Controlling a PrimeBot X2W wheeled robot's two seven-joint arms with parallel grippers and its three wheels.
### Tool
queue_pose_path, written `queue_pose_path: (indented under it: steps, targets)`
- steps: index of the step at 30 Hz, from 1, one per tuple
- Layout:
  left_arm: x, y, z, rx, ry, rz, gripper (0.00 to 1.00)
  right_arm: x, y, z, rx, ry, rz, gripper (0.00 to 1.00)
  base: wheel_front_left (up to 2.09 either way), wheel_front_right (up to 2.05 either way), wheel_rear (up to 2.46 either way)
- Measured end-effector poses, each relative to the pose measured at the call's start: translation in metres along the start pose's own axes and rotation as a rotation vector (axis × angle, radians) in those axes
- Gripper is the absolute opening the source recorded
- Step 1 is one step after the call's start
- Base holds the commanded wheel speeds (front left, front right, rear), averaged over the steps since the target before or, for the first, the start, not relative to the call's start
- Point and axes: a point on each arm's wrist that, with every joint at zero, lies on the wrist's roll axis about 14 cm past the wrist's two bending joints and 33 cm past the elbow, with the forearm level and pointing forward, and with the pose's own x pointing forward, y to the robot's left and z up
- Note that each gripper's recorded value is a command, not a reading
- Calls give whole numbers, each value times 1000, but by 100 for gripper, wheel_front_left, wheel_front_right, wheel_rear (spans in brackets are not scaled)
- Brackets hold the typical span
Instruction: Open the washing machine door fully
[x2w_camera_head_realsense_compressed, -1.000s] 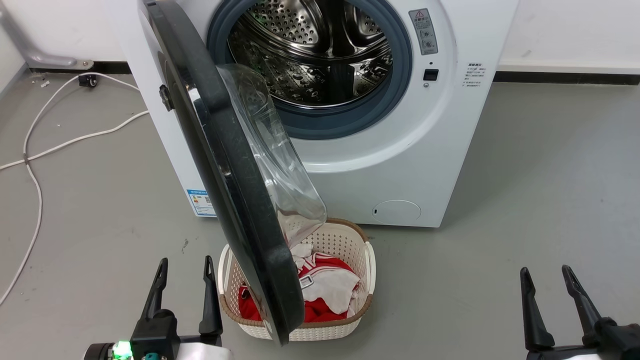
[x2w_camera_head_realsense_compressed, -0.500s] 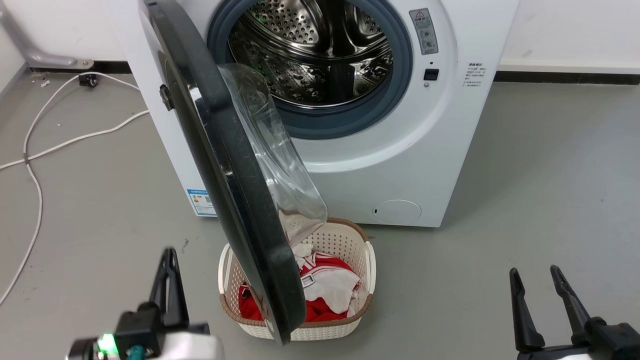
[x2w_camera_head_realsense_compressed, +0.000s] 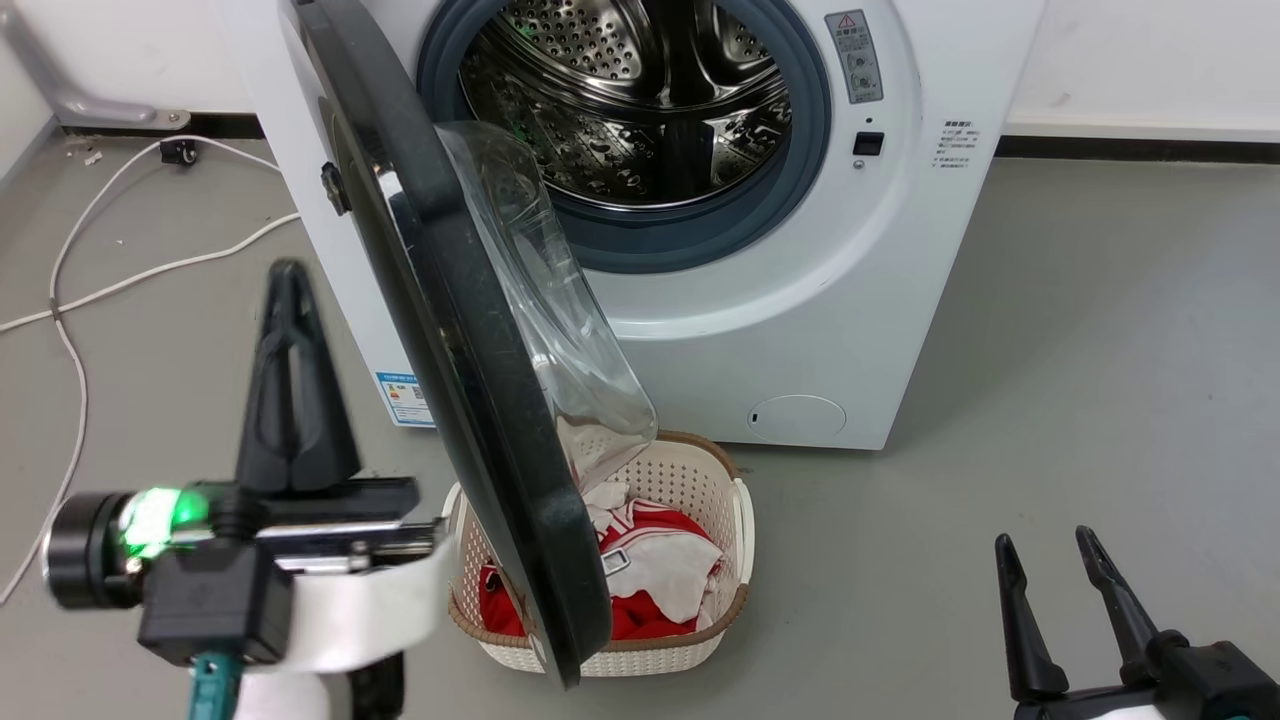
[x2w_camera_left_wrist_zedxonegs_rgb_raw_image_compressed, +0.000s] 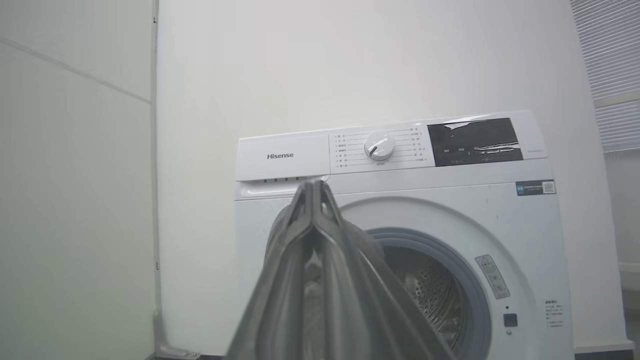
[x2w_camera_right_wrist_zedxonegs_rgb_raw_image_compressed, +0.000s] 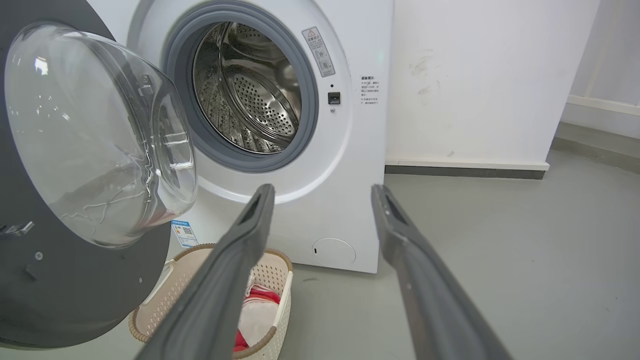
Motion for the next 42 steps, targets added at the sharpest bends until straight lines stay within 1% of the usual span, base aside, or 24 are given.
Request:
queue_pose_path:
  steps: [7,14,18,31,42]
  targets:
    - [11,-48,46,-85,-153,-144,0,-1,1,0,2,0,2,100,0,0,0]
    - [-1,-108,73,-212,-214,-336,0,0,4,0,2,-1,10,100,0,0,0]
    - [-12,-135,83,-270,-224,-425,0,0,6,0,4,0,18,100,0,0,0]
    - [-47,-193,81,-367,-165,-622,0,1,10,-3,9,8,30,100,0,0,0]
    - [-82,-222,55,-388,-44,-755,0,6,16,-8,16,22,49,100,0,0,0]
